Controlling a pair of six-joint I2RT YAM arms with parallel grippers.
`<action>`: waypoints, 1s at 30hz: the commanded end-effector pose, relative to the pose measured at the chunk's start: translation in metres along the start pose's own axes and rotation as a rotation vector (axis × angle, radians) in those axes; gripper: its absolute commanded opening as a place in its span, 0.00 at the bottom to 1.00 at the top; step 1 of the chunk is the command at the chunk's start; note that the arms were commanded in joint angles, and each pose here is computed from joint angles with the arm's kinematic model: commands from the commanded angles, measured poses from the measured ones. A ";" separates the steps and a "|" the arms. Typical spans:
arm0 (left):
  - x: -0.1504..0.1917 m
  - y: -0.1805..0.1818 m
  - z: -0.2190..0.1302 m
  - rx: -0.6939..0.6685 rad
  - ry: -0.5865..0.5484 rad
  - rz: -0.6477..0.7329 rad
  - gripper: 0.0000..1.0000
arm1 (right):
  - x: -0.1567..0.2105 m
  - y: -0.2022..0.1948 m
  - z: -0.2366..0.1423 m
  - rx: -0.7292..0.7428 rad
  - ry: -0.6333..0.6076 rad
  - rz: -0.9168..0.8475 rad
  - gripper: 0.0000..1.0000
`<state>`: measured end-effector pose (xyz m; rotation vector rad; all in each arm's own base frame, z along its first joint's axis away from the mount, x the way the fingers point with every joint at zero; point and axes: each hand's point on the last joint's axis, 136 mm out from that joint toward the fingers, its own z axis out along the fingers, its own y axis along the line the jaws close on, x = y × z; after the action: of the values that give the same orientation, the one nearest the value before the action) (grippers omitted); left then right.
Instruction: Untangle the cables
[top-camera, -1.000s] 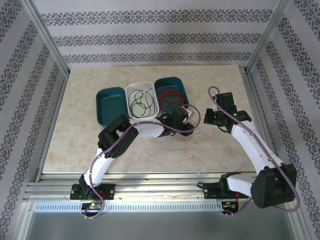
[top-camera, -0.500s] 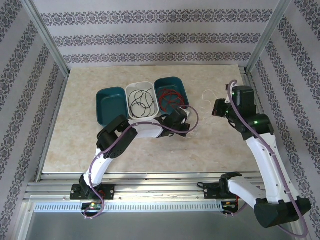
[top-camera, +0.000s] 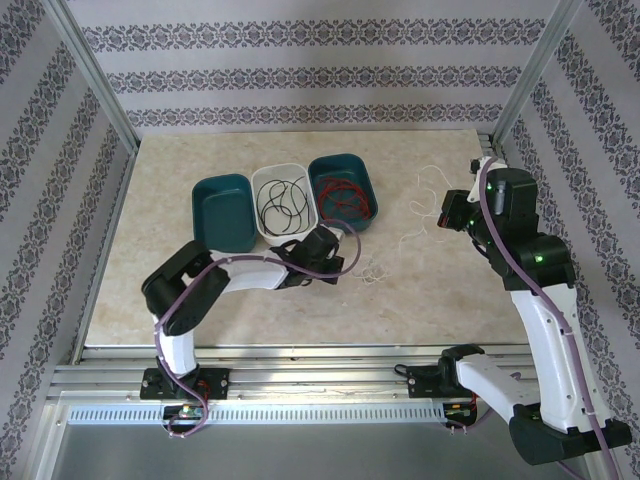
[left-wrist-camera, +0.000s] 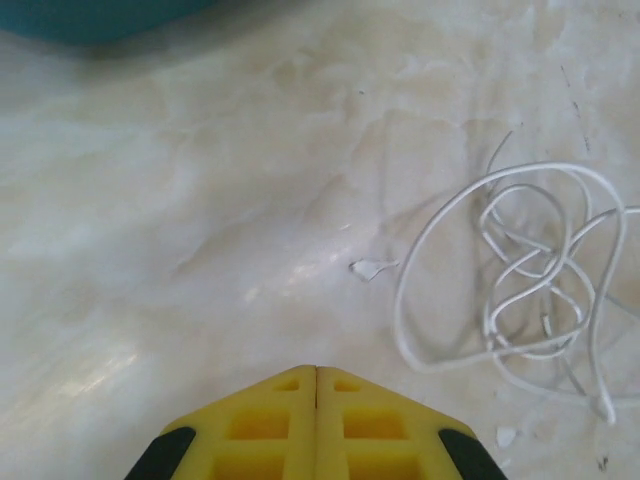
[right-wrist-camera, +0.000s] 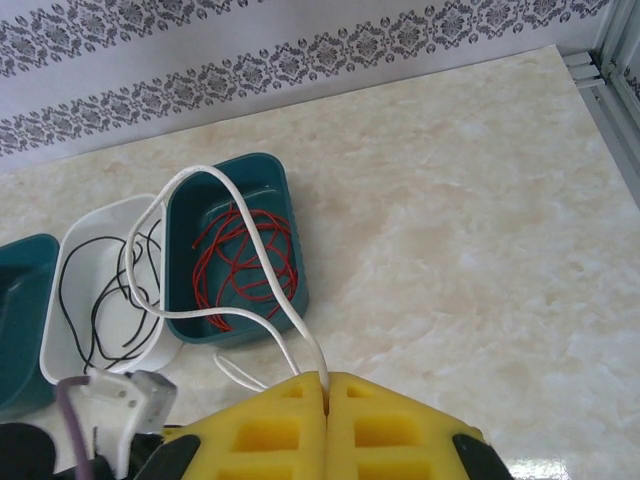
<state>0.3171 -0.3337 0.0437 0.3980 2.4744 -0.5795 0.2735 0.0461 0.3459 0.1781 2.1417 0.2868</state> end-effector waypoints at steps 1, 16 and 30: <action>-0.013 0.019 -0.022 -0.064 -0.067 -0.044 0.00 | -0.016 0.009 -0.020 -0.034 -0.047 -0.011 0.00; -0.072 -0.046 -0.013 0.217 -0.205 0.223 0.55 | -0.081 0.064 -0.105 -0.293 -0.247 -0.016 0.00; -0.156 -0.069 -0.128 0.202 -0.513 0.247 0.88 | -0.063 0.082 -0.071 -0.402 -0.172 0.005 0.00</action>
<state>0.3527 -0.3622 0.1931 0.5787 1.9958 -0.7272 0.2438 0.0874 0.4669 -0.0015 1.8620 0.6029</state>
